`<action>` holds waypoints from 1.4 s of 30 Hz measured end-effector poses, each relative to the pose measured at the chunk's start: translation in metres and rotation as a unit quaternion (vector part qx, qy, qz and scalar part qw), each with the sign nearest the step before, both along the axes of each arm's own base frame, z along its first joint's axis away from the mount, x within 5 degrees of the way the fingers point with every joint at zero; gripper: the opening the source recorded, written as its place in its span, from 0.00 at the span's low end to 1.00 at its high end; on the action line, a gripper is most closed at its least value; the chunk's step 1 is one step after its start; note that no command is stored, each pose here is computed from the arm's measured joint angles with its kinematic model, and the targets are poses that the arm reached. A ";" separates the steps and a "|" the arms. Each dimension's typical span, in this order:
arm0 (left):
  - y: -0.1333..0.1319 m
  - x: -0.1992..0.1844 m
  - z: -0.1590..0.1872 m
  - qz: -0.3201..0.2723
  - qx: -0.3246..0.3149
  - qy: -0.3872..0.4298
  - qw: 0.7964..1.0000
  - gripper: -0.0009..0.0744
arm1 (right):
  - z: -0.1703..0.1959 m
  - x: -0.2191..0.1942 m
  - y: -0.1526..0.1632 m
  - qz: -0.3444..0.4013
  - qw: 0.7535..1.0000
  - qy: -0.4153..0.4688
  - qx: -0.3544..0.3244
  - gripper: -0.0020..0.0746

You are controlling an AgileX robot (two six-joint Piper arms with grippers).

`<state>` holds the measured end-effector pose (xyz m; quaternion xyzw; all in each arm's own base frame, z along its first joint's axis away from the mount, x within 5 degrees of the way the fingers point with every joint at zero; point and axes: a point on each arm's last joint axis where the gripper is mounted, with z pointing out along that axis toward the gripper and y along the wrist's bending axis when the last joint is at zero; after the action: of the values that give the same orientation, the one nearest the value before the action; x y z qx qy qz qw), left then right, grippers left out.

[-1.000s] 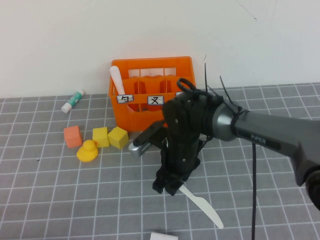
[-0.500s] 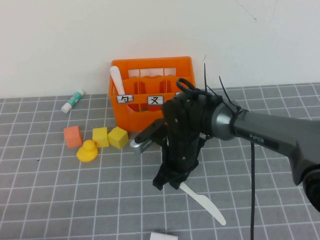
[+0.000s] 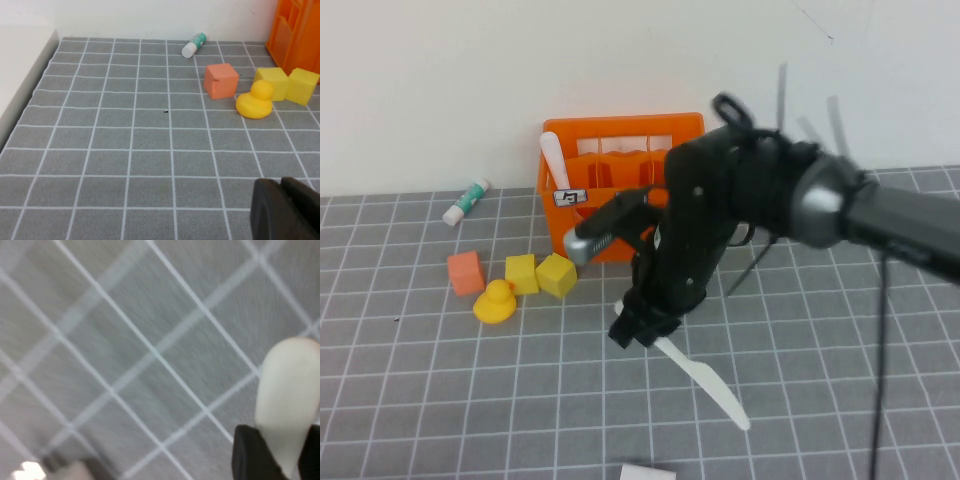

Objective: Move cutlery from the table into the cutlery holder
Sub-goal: Pick up the knife, then place the knife on the box

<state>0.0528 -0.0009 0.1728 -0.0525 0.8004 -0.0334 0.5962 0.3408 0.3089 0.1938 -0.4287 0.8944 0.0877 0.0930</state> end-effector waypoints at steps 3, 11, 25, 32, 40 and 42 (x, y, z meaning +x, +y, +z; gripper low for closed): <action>0.000 0.000 0.000 0.000 0.000 0.000 1.000 0.01 | 0.019 -0.012 -0.006 -0.004 0.998 -0.029 0.055 0.27; 0.000 0.000 0.000 0.000 0.000 0.000 1.000 0.01 | 0.043 -0.044 -0.034 -0.065 0.959 -0.169 0.220 0.27; 0.000 0.000 0.000 0.000 0.000 0.000 1.000 0.01 | 0.100 -0.015 -0.055 -0.170 0.780 -0.498 0.338 0.27; 0.000 0.000 0.000 -0.001 0.005 0.000 1.000 0.01 | 0.111 0.000 -0.059 -0.201 0.708 -0.576 0.356 0.27; 0.000 0.000 0.000 -0.001 0.005 0.000 1.000 0.01 | 0.098 0.032 -0.054 -0.205 0.716 -0.574 0.342 0.27; 0.000 0.000 0.000 -0.001 0.005 0.000 1.000 0.01 | 0.092 0.038 -0.053 -0.207 0.720 -0.570 0.337 0.27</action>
<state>0.0528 -0.0009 0.1728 -0.0485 0.8006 -0.0305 0.5964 0.3791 0.2555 0.2862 -0.1422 0.6502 0.1003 0.7396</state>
